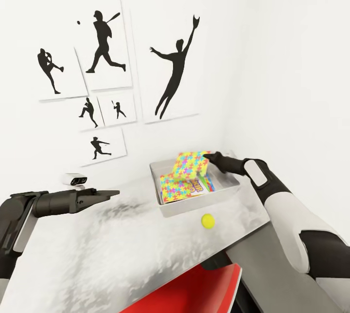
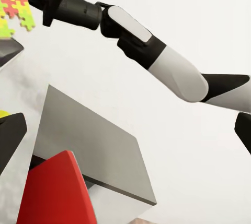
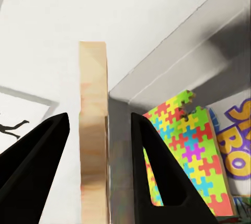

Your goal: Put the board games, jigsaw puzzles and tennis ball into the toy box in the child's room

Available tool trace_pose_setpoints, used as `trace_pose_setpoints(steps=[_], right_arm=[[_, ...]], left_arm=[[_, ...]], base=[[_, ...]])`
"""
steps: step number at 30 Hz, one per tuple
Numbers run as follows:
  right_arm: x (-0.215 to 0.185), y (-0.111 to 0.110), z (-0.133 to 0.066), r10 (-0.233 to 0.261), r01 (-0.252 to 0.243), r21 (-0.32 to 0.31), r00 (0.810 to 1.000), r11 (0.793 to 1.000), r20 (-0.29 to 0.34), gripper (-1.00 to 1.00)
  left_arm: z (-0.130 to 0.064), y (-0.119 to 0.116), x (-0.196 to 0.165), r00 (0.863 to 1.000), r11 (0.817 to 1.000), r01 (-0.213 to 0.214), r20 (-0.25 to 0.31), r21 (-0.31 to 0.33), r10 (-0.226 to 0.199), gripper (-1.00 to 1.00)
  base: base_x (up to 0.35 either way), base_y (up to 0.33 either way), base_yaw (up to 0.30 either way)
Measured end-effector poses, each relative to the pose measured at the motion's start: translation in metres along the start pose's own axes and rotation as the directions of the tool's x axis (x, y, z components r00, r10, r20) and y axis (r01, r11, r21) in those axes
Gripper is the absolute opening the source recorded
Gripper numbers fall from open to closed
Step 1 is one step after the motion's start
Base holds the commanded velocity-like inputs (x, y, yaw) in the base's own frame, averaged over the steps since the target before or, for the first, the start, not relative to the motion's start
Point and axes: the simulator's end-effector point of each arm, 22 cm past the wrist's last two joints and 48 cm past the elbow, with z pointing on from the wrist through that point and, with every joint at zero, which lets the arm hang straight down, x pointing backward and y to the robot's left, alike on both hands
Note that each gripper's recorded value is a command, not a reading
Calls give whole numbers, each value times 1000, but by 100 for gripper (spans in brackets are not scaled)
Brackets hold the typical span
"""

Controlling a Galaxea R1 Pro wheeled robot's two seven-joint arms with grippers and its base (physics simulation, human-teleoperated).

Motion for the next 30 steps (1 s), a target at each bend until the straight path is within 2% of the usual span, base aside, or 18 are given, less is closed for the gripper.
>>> trace_pose_setpoints(steps=[10,30], right_arm=[[-4,-5,0,-8,7,38,1000,999,5,-100],[4,-8,0,3,-3,36,1000,999,-17,-100]], left_arm=[[0,0,0,1000,1000,0,0,-1,0,100],[0,0,0,1000,1000,0,1,0,0,100]], base=[[0,0,0],[0,0,0]])
